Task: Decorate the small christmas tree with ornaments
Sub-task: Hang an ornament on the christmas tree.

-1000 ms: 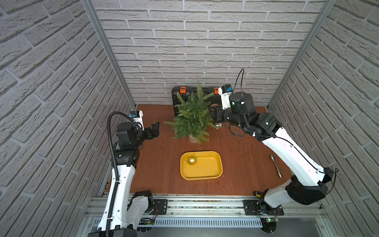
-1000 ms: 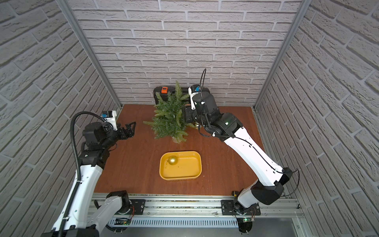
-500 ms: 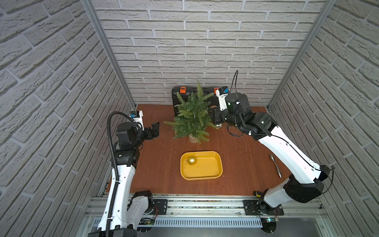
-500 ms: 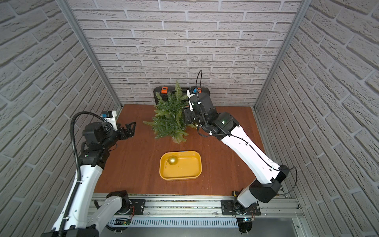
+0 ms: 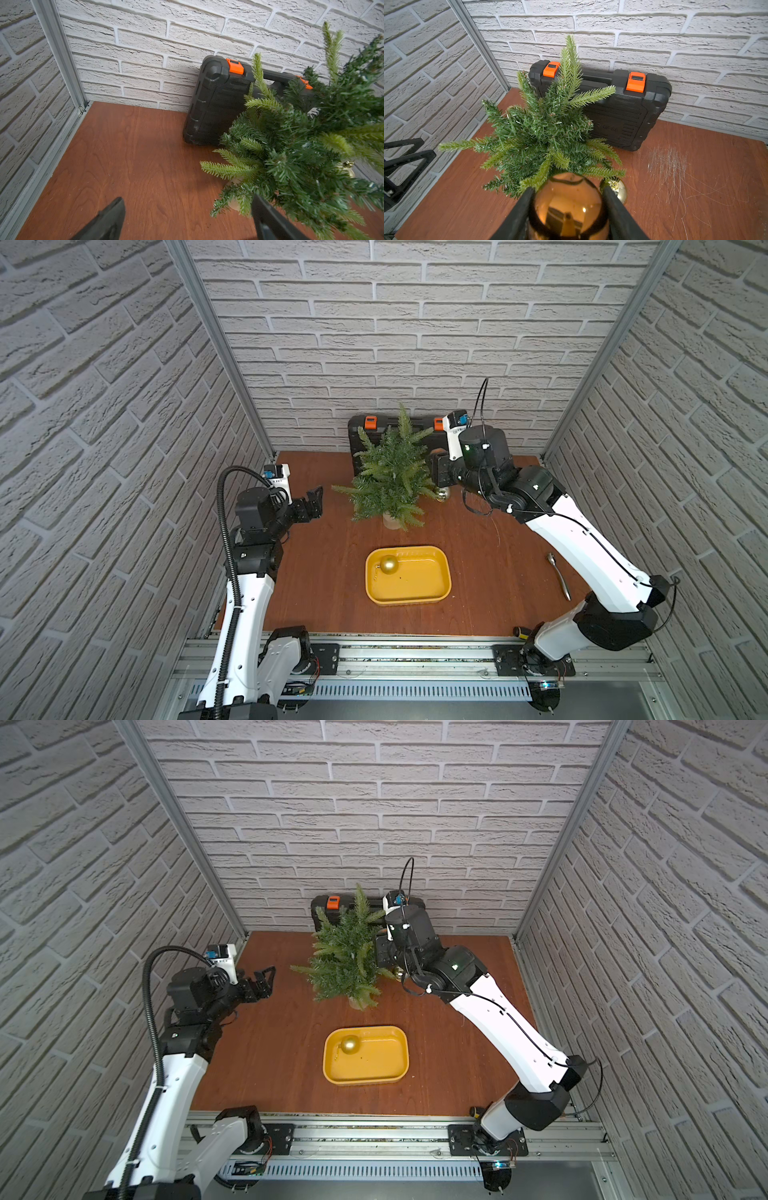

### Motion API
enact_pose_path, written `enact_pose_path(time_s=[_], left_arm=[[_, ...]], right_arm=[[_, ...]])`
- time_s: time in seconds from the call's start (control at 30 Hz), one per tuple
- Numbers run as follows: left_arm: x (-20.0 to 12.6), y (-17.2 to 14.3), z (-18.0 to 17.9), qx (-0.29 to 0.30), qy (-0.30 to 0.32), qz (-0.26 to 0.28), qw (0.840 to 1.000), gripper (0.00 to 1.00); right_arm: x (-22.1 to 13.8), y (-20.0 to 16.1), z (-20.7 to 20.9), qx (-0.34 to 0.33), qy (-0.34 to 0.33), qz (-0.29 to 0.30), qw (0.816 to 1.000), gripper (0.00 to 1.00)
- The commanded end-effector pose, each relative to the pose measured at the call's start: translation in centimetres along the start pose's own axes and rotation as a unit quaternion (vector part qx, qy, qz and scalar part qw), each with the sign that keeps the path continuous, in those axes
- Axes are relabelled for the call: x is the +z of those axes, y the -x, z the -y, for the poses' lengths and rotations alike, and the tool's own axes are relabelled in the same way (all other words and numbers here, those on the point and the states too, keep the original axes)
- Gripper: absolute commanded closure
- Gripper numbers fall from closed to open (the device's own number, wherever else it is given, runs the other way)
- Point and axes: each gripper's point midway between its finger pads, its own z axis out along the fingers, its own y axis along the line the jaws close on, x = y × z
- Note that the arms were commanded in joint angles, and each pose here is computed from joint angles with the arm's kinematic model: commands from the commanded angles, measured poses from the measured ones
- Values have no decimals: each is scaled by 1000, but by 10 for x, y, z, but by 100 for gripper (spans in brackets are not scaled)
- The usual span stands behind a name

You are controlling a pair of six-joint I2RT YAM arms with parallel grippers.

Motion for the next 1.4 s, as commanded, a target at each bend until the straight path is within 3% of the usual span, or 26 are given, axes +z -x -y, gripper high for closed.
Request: enact_pose_path(time_s=[0.0,1.07,1.37], left_arm=[[-4,12,2,5,-6,24,1000,5],[-3,12,2,4,-6,24,1000,5],[-3,11,2,2,-8,23,1000,5]], right_arm=[[-14,22,-5,8,19,35,999,56],[2,41,-21,-10,29,41,999,56],[5,22,-18,-21,29,14,999,56]])
